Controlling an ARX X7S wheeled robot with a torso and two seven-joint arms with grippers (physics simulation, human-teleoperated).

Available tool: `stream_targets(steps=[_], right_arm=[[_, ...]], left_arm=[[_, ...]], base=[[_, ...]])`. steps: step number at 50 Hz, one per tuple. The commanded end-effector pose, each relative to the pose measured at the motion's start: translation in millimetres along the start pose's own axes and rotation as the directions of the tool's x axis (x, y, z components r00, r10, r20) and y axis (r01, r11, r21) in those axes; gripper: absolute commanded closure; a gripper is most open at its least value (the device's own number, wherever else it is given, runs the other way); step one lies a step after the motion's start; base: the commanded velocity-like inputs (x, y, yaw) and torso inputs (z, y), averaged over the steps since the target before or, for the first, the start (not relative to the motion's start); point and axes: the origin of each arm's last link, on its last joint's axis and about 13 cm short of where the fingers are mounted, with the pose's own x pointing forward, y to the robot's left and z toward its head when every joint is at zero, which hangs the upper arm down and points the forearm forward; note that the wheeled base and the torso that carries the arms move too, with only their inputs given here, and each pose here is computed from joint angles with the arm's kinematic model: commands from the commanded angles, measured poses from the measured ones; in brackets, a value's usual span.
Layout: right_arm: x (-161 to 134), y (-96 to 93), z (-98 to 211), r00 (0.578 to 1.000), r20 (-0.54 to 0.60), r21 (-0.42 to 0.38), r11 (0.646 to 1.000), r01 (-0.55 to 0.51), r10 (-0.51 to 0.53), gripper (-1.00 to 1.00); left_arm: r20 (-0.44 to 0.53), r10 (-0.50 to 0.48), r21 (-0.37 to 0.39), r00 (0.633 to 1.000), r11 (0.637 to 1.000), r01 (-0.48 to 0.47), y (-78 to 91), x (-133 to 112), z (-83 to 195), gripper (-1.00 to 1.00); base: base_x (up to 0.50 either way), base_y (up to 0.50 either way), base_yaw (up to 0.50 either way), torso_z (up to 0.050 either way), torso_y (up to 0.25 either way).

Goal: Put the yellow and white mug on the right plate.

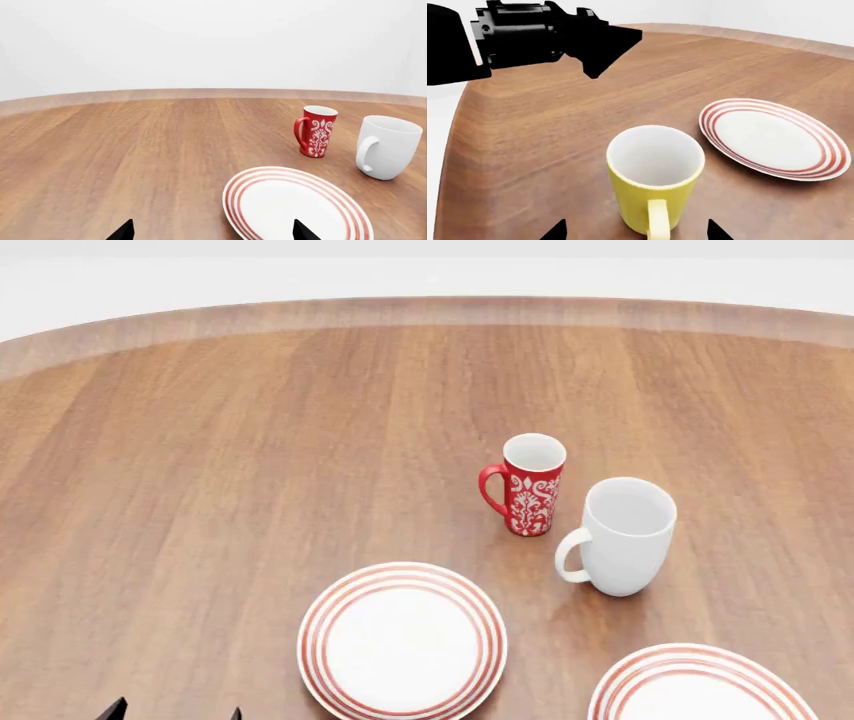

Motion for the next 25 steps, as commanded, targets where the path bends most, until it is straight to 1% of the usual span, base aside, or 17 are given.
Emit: stream_targets(steps=[1,8,25], right_arm=[[8.2,-11.4,-7.9,1.000,-0.027,0.032,0.999,0.014,-0.013,-1.00],[15.8,-15.6,-11.5,0.998,-0.055,0.023,1.000,0.008,-0.006,-1.00],[29.6,-16.6,-21.8,0.993,-0.111,0.013,1.000,-0.027,0.028,-1.00]], left_arm=[[-0.002,-0.001,0.000,1.000,1.000,0.001,-0.1,0.4,-1.0,-1.00],[-0.001,-0.001,0.000,1.000,1.000,0.001,-0.1,0.3,-1.0,-1.00],[-0.002,0.000,-0.003,1.000,1.000,0.000,0.1,0.5,-1.0,-1.00]], base=[[0.00,0.00,0.00,0.000,0.000],[0.00,0.00,0.00,0.000,0.000],[0.00,0.00,0.00,0.000,0.000]])
